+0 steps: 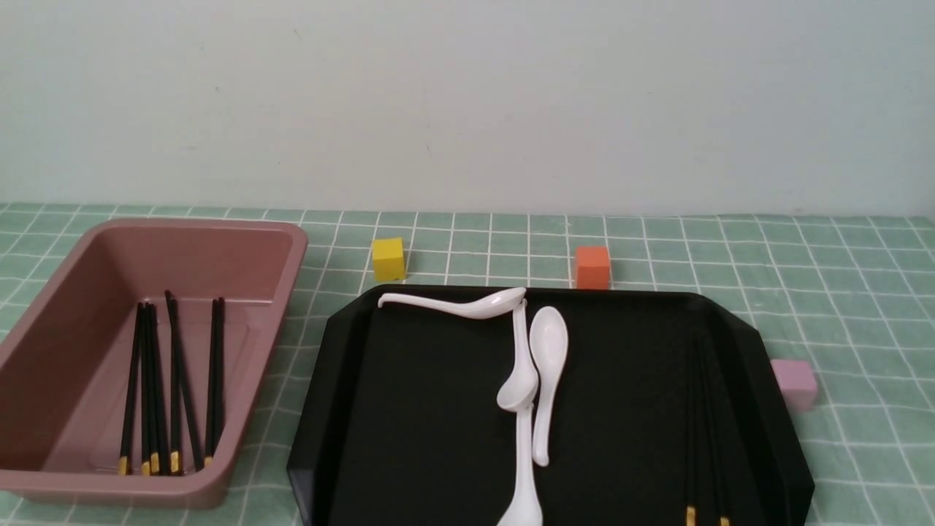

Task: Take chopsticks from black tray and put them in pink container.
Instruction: 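Move the gripper over the chopsticks on the black tray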

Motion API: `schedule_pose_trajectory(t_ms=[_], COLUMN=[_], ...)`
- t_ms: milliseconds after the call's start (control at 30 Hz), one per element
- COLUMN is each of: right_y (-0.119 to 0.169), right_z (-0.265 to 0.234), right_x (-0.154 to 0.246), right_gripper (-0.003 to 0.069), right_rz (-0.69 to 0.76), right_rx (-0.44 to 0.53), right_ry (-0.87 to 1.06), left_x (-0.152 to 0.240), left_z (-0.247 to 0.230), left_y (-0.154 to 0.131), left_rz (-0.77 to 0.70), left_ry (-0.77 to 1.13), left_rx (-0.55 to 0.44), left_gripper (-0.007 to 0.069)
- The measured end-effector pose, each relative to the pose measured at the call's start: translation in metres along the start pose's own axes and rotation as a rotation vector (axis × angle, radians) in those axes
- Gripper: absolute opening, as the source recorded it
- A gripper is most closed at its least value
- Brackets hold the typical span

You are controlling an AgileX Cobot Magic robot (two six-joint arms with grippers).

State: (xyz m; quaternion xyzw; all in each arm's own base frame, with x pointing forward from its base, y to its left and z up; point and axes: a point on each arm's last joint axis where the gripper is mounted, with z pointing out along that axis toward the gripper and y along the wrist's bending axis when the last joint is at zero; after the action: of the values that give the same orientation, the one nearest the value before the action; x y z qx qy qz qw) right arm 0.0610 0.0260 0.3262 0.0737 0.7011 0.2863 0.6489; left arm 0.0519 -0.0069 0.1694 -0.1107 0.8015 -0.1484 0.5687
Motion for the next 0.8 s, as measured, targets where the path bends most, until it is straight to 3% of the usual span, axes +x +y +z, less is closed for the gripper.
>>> schedule_pose_trajectory(t_ms=[133, 167, 200, 233, 367, 567, 800], right_y=[0.004, 0.000, -0.001, -0.010, -0.032, -0.058, -0.050], right_z=[0.036, 0.057, 0.059, 0.081, 0.116, 0.160, 0.193], right_x=[-0.001, 0.007, 0.008, 0.021, 0.047, 0.073, 0.087], right_gripper=[-0.0010, -0.0006, -0.0005, 0.0006, 0.0061, 0.0210, 0.0252], right_rz=[-0.043, -0.024, -0.020, 0.025, 0.100, 0.135, 0.024], right_rx=[0.005, 0.020, 0.021, 0.047, 0.104, 0.142, 0.205], right_ry=[0.329, 0.515, 0.537, 0.727, 0.993, 1.249, 1.361], left_x=[0.000, 0.000, 0.000, 0.000, 0.000, 0.000, 0.000], left_z=[0.000, 0.000, 0.000, 0.000, 0.000, 0.000, 0.000], left_y=[0.000, 0.000, 0.000, 0.000, 0.000, 0.000, 0.000], left_rz=[0.000, 0.000, 0.000, 0.000, 0.000, 0.000, 0.000], left_ry=[0.000, 0.000, 0.000, 0.000, 0.000, 0.000, 0.000], left_rx=[0.000, 0.000, 0.000, 0.000, 0.000, 0.000, 0.000], left_gripper=[0.0239, 0.0239, 0.0239, 0.0239, 0.0239, 0.0239, 0.0239])
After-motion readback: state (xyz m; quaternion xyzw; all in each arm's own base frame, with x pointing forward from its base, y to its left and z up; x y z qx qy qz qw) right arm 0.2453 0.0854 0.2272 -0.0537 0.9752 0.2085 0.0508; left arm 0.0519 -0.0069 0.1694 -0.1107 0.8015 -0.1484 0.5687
